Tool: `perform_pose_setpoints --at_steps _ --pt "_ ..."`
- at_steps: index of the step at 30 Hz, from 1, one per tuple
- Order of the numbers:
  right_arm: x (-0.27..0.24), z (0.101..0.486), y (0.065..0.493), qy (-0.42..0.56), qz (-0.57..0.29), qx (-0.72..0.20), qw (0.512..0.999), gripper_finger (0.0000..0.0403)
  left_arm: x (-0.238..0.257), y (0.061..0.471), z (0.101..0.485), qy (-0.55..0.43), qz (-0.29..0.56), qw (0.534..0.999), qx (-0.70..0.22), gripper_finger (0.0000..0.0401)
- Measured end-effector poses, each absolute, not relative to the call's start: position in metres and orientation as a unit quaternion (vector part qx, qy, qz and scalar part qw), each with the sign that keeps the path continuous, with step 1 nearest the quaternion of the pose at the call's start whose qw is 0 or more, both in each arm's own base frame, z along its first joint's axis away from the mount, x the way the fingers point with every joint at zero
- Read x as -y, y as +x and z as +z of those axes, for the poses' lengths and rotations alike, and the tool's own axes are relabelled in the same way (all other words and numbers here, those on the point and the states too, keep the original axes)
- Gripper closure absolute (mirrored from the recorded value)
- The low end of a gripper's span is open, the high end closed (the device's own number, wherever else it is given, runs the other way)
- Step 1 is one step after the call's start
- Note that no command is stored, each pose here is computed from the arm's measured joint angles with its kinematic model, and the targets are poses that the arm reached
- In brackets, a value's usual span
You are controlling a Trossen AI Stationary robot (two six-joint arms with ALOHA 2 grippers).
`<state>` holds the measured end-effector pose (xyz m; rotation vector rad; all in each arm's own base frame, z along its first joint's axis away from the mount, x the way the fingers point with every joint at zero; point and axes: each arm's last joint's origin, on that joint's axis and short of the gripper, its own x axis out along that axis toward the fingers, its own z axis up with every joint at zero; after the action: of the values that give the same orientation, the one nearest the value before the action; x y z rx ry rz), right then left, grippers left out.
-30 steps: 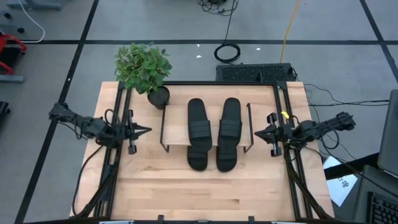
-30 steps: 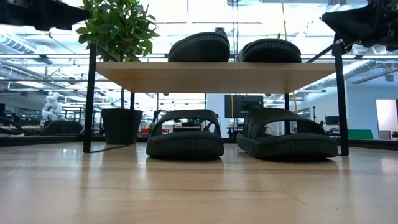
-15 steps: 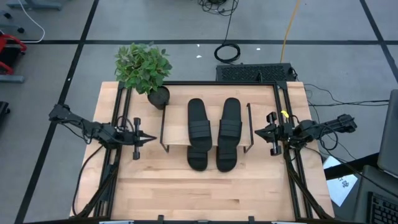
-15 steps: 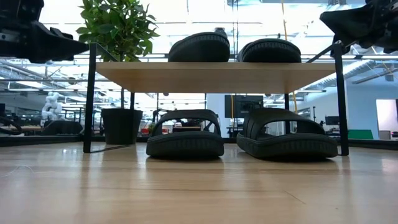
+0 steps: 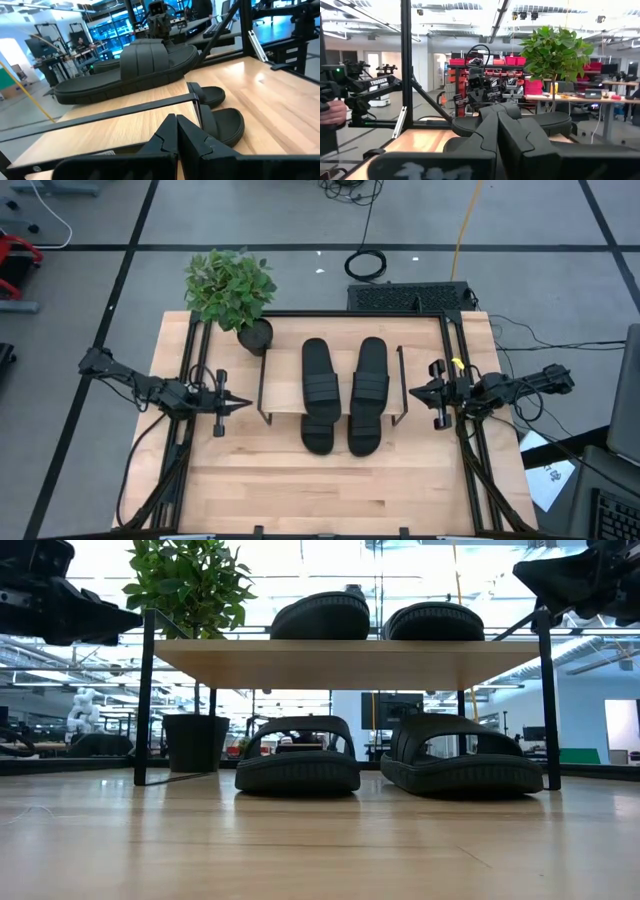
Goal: Pick and place slides into the shelf
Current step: Return to Home Position
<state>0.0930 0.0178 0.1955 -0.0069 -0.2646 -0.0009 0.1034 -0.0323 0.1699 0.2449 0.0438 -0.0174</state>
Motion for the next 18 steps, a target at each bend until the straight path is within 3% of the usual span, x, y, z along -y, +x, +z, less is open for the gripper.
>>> perform_pose_setpoints --at_steps 18 --pt "-0.0177 0.1967 0.0927 -0.048 -0.008 0.138 0.989 0.0403 0.0323 0.1035 0.1697 0.113 -0.008 0.993 -0.023 0.0386"
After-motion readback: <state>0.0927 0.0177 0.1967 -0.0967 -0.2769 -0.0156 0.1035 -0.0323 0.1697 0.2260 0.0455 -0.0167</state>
